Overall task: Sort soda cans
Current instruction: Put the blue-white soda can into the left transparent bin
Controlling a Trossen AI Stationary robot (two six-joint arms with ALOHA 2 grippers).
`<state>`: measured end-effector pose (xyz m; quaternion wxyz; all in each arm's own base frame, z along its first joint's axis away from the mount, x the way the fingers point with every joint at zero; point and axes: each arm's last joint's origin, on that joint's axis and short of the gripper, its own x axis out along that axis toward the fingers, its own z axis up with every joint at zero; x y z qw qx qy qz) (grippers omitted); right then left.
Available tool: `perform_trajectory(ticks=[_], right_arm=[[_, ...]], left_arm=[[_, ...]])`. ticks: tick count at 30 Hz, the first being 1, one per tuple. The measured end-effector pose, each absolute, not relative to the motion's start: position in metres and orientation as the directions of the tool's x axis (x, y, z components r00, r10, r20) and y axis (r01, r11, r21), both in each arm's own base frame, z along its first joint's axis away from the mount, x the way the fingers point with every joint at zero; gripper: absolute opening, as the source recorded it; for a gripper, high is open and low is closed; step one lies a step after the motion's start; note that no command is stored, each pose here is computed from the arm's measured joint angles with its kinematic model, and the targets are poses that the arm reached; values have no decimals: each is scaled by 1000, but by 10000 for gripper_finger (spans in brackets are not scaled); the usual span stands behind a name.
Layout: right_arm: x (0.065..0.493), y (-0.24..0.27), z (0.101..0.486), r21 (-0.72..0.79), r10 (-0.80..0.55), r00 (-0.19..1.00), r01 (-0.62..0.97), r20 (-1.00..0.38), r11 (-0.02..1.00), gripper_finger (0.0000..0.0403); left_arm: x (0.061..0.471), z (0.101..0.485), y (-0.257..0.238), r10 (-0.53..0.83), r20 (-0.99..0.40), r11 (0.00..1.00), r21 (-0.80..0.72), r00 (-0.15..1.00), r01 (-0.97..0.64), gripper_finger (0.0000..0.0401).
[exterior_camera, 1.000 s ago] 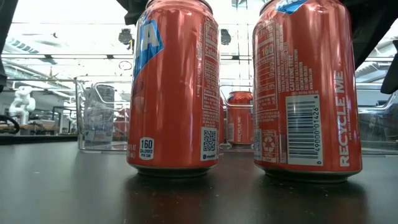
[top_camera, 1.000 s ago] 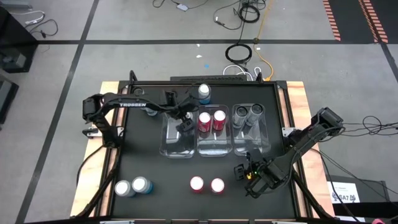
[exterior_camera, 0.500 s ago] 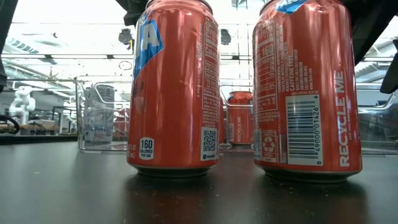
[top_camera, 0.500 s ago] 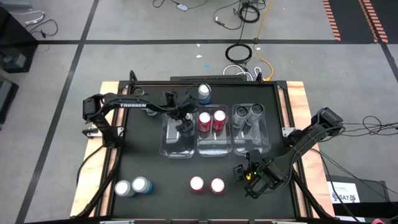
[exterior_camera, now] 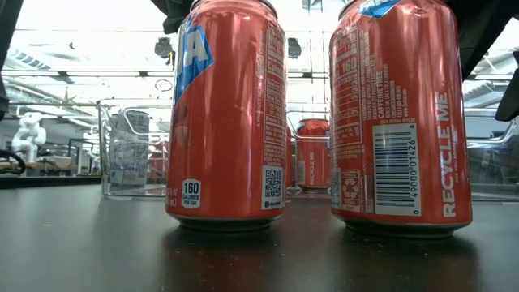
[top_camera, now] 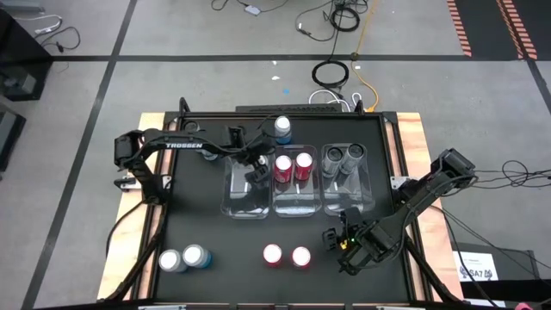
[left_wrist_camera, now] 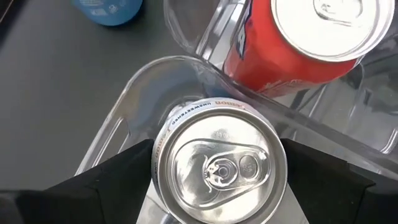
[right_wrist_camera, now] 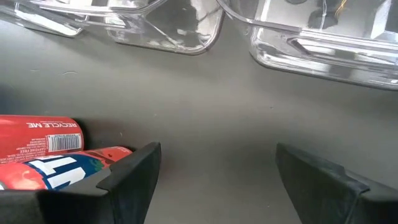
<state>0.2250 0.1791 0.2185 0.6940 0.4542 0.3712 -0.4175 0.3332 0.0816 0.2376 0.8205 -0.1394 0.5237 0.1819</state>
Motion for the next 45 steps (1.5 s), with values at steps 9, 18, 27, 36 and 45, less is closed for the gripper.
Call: perform_trajectory(ticks=[9, 18, 27, 36, 45], right_arm=[[225, 179, 219, 321, -242, 376, 917, -894, 239, 310], [225, 179, 219, 321, -242, 376, 917, -894, 239, 310], [225, 179, 219, 320, -243, 376, 917, -894, 239, 310], [225, 179, 219, 321, -243, 376, 917, -894, 239, 310], [226, 178, 219, 339, -267, 394, 913, -880, 227, 310]], left_arm=[[333, 238, 82, 153, -910, 894, -39, 386, -446, 358], [334, 239, 82, 153, -909, 892, -42, 388, -449, 392], [334, 259, 84, 150, -918, 896, -31, 366, -444, 389], [331, 277, 83, 142, -930, 903, -18, 338, -430, 389], [345, 283, 86, 153, -863, 915, -60, 481, -399, 389]])
